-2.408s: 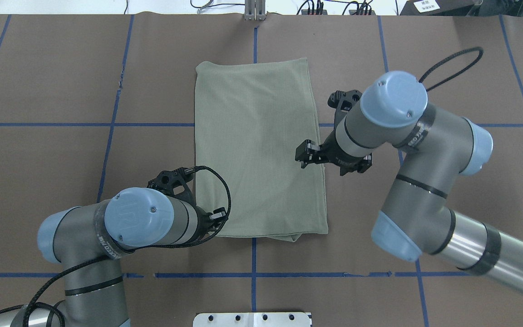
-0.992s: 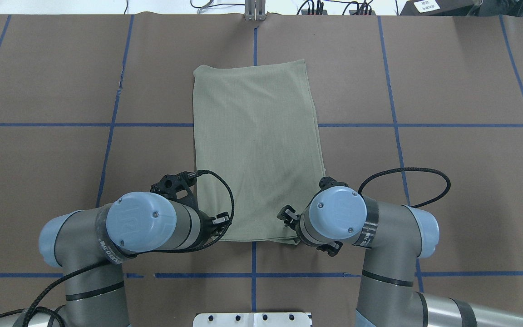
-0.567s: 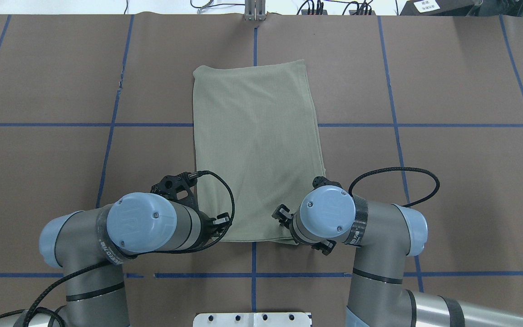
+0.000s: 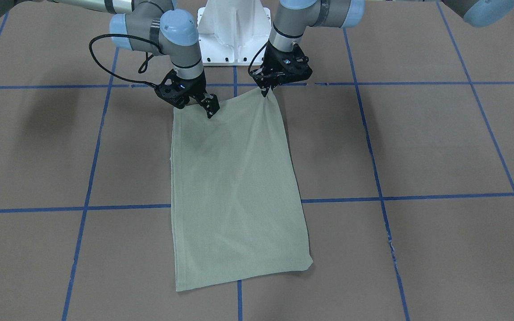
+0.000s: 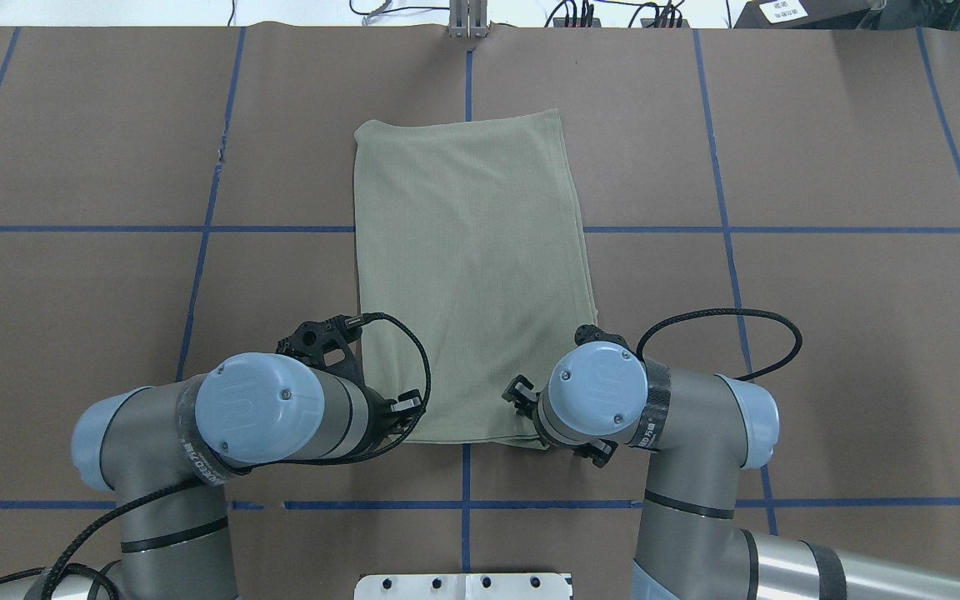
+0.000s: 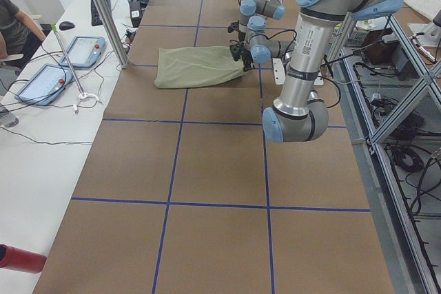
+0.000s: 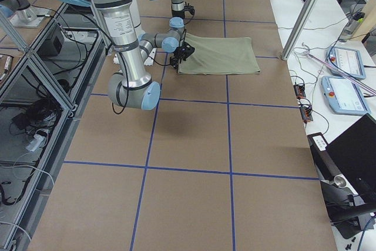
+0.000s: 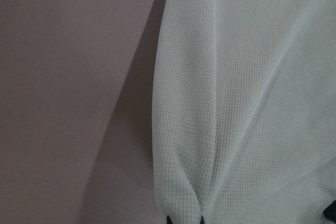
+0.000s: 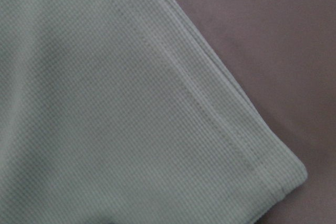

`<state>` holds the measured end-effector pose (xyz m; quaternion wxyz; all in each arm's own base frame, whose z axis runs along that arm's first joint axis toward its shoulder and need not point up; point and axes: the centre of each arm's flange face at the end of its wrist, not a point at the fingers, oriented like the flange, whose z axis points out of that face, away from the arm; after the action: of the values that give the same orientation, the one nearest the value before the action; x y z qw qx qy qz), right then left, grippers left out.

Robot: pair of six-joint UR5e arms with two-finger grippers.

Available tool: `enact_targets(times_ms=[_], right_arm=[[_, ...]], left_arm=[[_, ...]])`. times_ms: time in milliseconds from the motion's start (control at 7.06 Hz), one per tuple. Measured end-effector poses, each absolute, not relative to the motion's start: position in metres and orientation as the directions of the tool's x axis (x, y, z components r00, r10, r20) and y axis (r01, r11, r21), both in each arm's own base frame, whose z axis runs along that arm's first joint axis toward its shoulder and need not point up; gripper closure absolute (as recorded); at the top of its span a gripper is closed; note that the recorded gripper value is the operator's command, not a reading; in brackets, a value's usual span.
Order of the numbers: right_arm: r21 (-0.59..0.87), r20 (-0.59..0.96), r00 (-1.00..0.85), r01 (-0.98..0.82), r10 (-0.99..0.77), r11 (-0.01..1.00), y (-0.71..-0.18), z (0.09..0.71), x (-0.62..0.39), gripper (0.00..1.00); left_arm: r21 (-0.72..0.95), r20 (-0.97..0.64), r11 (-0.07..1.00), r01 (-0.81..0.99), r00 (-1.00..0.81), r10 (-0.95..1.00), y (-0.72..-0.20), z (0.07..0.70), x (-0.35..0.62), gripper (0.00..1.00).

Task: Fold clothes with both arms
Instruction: 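Hold both hem corners and lift them off the table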

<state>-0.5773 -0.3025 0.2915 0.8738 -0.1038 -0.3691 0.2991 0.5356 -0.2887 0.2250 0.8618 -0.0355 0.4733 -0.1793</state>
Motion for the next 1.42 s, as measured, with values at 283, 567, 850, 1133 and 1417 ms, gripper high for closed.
enact_targets(times_ms=[283, 567, 850, 1133, 1417], right_arm=[[-0.404, 0.586, 0.545, -0.445, 0.599, 0.800, -0.303, 0.288, -0.575, 0.91], [-0.406, 0.591, 0.542, -0.440, 0.597, 0.801, -0.302, 0.284, -0.573, 1.00], [-0.408, 0.595, 0.538, -0.438, 0.596, 0.802, -0.301, 0.280, -0.572, 1.00], [-0.421, 0.610, 0.514, -0.435, 0.603, 0.796, -0.299, 0.268, -0.563, 1.00], [-0.440, 0.638, 0.480, -0.414, 0.602, 0.797, -0.290, 0.248, -0.545, 1.00]], left_arm=[[-0.231, -0.803, 0.933, 0.275, 0.488, -0.342, -0.289, 0.225, 0.536, 1.00], [-0.231, -0.803, 0.933, 0.275, 0.487, -0.343, -0.289, 0.225, 0.535, 1.00], [-0.231, -0.803, 0.934, 0.274, 0.488, -0.342, -0.288, 0.225, 0.536, 1.00], [-0.232, -0.804, 0.934, 0.271, 0.487, -0.341, -0.286, 0.224, 0.536, 1.00], [-0.230, -0.819, 0.942, 0.246, 0.474, -0.324, -0.270, 0.217, 0.526, 1.00]])
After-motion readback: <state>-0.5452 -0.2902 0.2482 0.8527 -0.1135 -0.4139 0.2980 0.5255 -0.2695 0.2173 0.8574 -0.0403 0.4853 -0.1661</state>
